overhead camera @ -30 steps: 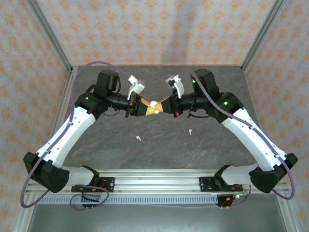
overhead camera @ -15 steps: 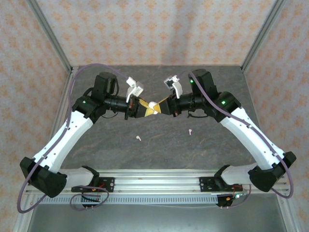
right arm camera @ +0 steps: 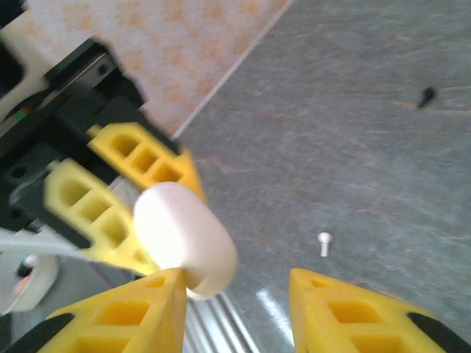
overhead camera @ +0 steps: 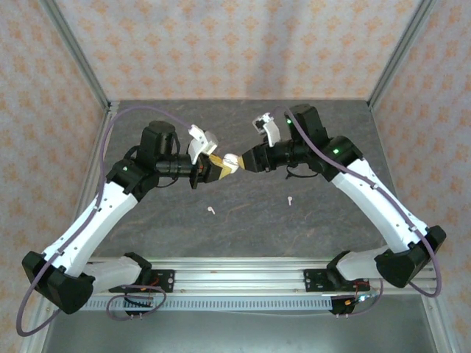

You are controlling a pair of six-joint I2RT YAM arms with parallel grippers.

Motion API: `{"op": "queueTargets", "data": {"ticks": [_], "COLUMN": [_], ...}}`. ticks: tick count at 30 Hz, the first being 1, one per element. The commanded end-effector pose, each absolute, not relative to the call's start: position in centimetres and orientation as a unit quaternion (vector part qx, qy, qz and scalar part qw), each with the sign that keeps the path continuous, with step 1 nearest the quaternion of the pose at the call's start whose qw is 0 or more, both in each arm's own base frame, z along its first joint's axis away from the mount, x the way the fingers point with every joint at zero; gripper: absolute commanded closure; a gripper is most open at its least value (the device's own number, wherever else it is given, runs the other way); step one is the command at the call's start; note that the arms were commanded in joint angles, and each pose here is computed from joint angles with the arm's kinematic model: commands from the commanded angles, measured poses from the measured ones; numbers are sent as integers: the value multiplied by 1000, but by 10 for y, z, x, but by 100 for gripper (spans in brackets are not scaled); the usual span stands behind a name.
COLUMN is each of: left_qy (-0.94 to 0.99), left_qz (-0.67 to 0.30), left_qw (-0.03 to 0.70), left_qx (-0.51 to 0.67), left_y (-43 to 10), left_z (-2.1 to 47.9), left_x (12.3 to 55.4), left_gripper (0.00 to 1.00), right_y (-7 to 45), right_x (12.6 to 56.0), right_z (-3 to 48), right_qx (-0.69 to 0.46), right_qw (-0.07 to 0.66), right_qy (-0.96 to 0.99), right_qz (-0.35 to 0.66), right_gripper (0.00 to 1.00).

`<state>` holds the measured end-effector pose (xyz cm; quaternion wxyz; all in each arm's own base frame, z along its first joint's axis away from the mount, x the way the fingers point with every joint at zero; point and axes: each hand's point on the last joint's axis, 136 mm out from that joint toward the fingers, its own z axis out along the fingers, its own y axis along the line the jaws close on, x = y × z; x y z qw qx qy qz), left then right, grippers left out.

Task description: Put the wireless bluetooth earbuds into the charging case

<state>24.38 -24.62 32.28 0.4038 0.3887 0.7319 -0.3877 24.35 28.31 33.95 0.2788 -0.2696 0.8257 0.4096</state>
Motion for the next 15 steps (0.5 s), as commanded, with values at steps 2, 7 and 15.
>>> {"op": "queueTargets", "data": {"ticks": [2,7,15], "left_qy": [707,717,748], "left_qz": [-362,-351,-303], "left_qw": [460,466,474], "left_qx": [396,381,352], "left_y": [-245,-242,-226], "left_z": [337,328,315], "left_x": [247,254,264], "left_gripper": [100,100,100], "right_y": [268,269,254], "right_x": [269,275,281], "right_z": [338,330,315], "right_qx": [-213,-183,-119], "right_qw": [301,296,309], "right_qy": [848,851,862], "right_qz": [381,394,383], "right_gripper": [59,57,55]}}
